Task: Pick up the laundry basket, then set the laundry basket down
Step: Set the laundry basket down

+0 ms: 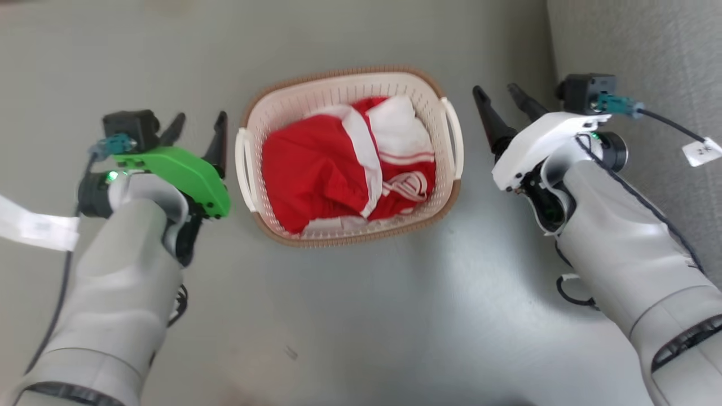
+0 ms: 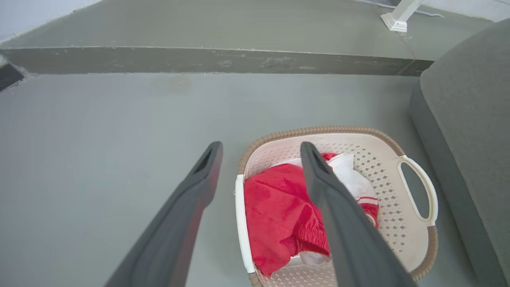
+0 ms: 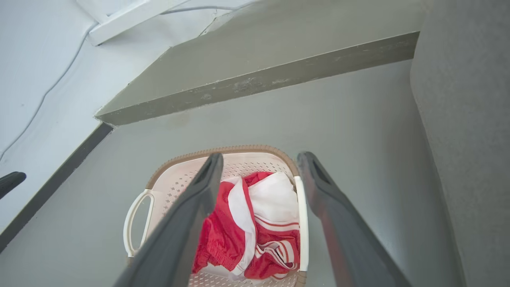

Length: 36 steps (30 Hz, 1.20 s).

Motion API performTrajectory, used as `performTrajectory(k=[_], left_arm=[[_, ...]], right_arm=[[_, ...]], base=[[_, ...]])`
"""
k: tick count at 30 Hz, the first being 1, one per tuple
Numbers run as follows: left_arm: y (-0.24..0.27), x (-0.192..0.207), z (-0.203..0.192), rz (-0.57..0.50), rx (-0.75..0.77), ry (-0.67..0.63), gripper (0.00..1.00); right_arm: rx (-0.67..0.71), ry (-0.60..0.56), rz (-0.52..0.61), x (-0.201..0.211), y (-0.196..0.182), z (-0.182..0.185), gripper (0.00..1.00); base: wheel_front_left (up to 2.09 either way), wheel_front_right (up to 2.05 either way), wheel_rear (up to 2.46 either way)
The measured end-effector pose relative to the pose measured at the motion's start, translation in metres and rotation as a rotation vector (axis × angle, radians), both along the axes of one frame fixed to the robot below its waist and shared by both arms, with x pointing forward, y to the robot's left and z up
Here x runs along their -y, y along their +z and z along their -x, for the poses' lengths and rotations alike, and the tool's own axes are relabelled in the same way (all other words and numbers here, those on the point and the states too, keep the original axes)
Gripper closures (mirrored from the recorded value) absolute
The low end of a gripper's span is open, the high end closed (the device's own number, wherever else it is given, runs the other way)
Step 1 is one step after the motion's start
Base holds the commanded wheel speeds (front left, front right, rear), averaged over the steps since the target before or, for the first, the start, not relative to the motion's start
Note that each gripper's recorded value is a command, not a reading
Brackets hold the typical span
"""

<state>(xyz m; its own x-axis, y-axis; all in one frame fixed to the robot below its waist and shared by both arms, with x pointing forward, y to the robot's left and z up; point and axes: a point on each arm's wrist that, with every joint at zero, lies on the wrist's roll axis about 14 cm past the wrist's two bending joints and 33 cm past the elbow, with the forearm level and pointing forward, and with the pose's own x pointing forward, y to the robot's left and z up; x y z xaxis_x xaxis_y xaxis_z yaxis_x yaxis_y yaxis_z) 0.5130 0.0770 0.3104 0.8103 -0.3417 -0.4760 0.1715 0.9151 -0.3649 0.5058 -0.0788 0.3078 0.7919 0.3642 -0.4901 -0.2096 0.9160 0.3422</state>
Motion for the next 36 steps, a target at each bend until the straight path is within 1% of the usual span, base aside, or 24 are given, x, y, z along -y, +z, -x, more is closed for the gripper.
performTrajectory(k=[4, 7, 9, 12, 20, 26, 36], left_arm=[[0.04, -0.01, -0.016, 0.007, 0.115, 0.016, 0.0], [0.062, -0.012, -0.015, 0.012, 0.174, 0.016, 0.0], [0.071, -0.013, -0.01, 0.019, 0.196, 0.021, 0.0], [0.084, -0.016, -0.003, 0.015, 0.228, 0.033, 0.0], [0.129, -0.018, 0.015, -0.01, 0.356, 0.045, 0.0], [0.151, -0.02, 0.038, -0.023, 0.417, 0.065, 0.0], [0.178, -0.025, 0.083, -0.049, 0.502, 0.102, 0.0]], right_arm=[[0.117, -0.013, -0.027, 0.003, 0.042, -0.017, 0.0], [0.182, -0.011, -0.037, 0.002, 0.067, -0.019, 0.0], [0.203, -0.013, -0.04, 0.003, 0.075, -0.013, 0.0], [0.236, -0.016, -0.014, 0.008, 0.087, -0.003, 0.0], [0.355, -0.086, 0.046, 0.032, 0.128, 0.013, 0.0], [0.412, -0.132, 0.076, 0.045, 0.147, 0.037, 0.0], [0.499, -0.154, 0.101, 0.046, 0.173, 0.081, 0.0]], base=[[0.0, 0.0, 0.0], [0.0, 0.0, 0.0], [0.0, 0.0, 0.0], [0.0, 0.0, 0.0], [0.0, 0.0, 0.0], [0.0, 0.0, 0.0], [0.0, 0.0, 0.0]])
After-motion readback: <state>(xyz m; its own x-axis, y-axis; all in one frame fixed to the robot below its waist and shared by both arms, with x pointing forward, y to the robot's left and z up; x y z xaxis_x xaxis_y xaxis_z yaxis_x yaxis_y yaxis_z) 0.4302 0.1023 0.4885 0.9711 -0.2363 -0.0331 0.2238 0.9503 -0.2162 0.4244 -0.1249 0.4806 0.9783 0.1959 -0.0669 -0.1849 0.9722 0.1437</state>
